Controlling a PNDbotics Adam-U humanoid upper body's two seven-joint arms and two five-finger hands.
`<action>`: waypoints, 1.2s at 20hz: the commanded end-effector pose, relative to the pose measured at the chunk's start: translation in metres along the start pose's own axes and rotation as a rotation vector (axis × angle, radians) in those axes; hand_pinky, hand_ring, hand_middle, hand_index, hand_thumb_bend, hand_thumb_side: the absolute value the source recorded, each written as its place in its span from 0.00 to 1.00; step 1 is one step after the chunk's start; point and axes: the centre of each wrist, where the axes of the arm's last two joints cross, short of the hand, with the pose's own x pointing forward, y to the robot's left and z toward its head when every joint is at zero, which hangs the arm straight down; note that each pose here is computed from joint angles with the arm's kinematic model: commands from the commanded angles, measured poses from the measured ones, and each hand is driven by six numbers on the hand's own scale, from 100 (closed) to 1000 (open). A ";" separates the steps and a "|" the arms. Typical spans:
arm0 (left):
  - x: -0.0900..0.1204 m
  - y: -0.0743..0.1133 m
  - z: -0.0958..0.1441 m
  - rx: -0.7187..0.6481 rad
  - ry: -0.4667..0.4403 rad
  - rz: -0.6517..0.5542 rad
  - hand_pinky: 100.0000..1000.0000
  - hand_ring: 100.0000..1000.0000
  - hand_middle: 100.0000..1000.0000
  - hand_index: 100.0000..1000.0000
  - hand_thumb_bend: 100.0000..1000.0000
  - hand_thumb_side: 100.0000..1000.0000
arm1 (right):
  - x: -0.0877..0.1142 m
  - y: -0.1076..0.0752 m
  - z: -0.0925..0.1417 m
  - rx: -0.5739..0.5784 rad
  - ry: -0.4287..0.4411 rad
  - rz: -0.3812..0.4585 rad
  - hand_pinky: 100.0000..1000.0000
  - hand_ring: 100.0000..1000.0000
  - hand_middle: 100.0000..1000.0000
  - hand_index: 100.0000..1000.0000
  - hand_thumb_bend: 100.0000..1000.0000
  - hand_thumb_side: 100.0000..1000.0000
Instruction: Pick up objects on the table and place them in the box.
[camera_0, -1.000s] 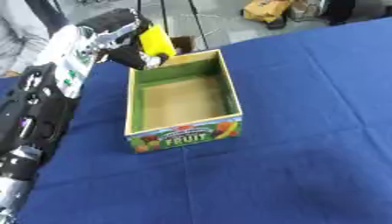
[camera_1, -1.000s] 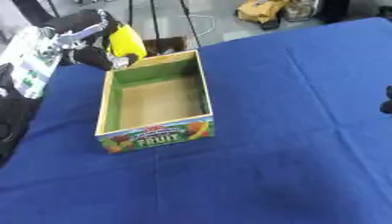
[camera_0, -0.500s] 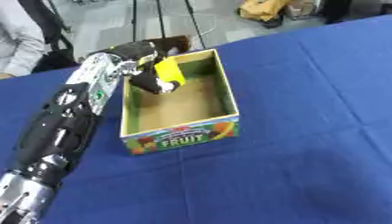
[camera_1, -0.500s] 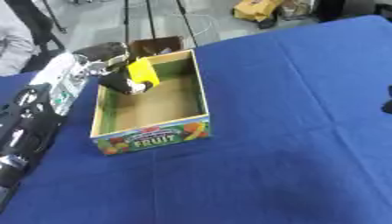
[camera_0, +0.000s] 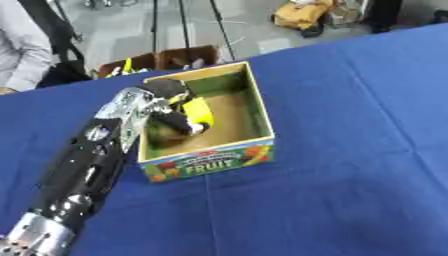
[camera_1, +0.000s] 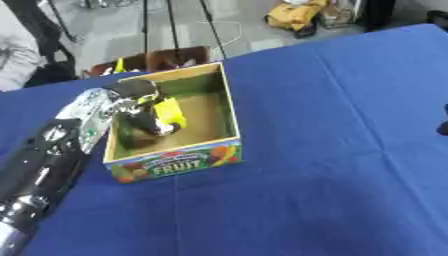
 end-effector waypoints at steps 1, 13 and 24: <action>-0.003 0.011 0.002 -0.013 0.042 -0.049 0.38 0.56 0.59 0.80 0.00 0.71 | 0.005 -0.001 -0.004 0.001 -0.030 -0.007 0.60 0.76 0.46 0.62 0.00 0.56; -0.008 0.037 0.017 0.066 0.073 -0.074 0.58 0.77 0.84 0.99 1.00 0.78 | 0.004 -0.001 -0.002 0.005 -0.018 -0.003 0.60 0.76 0.46 0.62 0.00 0.56; -0.038 0.076 0.073 0.667 -0.009 0.260 0.24 0.52 0.53 0.72 0.53 0.95 | 0.003 -0.005 0.002 -0.009 0.002 0.011 0.60 0.76 0.46 0.62 0.00 0.55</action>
